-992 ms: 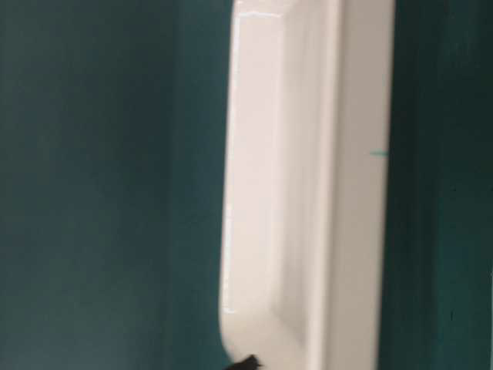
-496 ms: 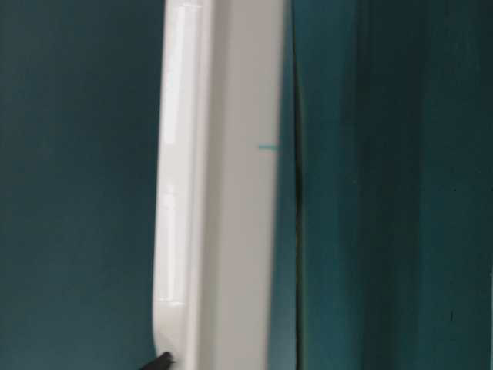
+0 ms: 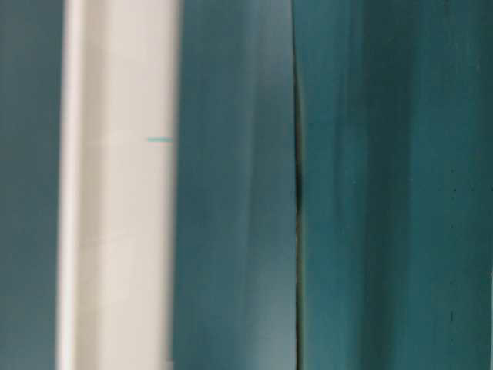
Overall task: Lift the white case with both hands.
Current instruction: 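Lift the white tray upward with both grippers, then hold the white tray raised between both grippers, then lower the white tray back onto the table with both grippers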
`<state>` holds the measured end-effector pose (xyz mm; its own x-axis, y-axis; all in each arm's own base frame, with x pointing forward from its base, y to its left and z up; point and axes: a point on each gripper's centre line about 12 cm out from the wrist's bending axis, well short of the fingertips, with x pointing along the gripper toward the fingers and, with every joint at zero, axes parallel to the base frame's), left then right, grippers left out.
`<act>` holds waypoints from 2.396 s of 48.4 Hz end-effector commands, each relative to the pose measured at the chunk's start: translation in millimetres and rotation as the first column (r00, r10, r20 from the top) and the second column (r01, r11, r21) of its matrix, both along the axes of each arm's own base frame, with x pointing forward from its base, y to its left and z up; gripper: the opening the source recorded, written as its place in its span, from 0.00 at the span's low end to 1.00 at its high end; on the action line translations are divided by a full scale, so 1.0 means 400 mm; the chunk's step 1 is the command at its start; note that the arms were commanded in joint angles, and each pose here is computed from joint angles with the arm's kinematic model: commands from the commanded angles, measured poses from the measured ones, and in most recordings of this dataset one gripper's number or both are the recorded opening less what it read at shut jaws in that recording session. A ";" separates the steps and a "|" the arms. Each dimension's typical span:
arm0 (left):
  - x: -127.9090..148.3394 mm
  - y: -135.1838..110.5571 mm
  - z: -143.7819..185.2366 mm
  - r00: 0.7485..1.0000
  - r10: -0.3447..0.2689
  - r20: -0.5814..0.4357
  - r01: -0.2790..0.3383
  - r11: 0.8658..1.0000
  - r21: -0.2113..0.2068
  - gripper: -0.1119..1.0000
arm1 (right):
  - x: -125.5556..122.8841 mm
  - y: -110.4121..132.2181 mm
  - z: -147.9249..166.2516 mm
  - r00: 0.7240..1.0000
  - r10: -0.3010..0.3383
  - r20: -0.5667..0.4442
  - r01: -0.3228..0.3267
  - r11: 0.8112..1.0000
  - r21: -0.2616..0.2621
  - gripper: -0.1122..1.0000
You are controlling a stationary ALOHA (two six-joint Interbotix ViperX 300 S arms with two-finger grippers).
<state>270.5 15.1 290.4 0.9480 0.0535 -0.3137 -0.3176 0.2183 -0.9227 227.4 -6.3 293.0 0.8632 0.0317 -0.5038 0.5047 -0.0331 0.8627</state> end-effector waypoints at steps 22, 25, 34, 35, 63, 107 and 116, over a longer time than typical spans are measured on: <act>-0.001 -0.002 0.180 0.994 0.007 0.109 -0.005 1.000 -0.024 0.18 | -0.005 -0.013 0.155 0.996 -0.011 0.092 0.012 1.000 -0.009 0.21; -0.002 -0.001 0.197 0.993 0.009 0.115 -0.006 1.000 -0.024 0.18 | -0.005 -0.015 0.172 0.994 -0.014 0.109 0.015 1.000 -0.009 0.21; -0.003 -0.001 0.234 0.993 0.010 0.116 -0.007 1.000 -0.023 0.18 | -0.009 -0.021 0.228 0.986 -0.025 0.165 0.028 0.999 -0.016 0.21; -0.003 -0.001 0.235 0.993 0.010 0.115 -0.007 1.000 -0.024 0.18 | -0.010 -0.023 0.237 0.984 -0.028 0.174 0.031 0.999 -0.017 0.21; -0.015 0.004 0.289 0.991 0.018 0.133 -0.015 1.000 -0.018 0.18 | -0.039 -0.026 0.308 0.979 -0.031 0.200 0.037 0.999 -0.024 0.21; 0.008 0.015 0.058 0.999 0.031 -0.031 -0.032 0.999 -0.026 0.16 | -0.006 -0.033 0.051 1.000 0.002 -0.028 -0.004 0.997 -0.074 0.21; 0.009 0.016 -0.027 0.993 0.032 -0.112 -0.035 0.999 -0.029 0.16 | -0.007 -0.032 -0.049 0.997 -0.005 -0.080 0.000 0.998 -0.070 0.21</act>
<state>270.6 20.4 290.1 0.9152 0.0709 -0.3968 -0.4030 0.1746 -0.8984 220.6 -18.5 287.9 0.8351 -0.0066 -0.5500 0.5500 0.0280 0.8347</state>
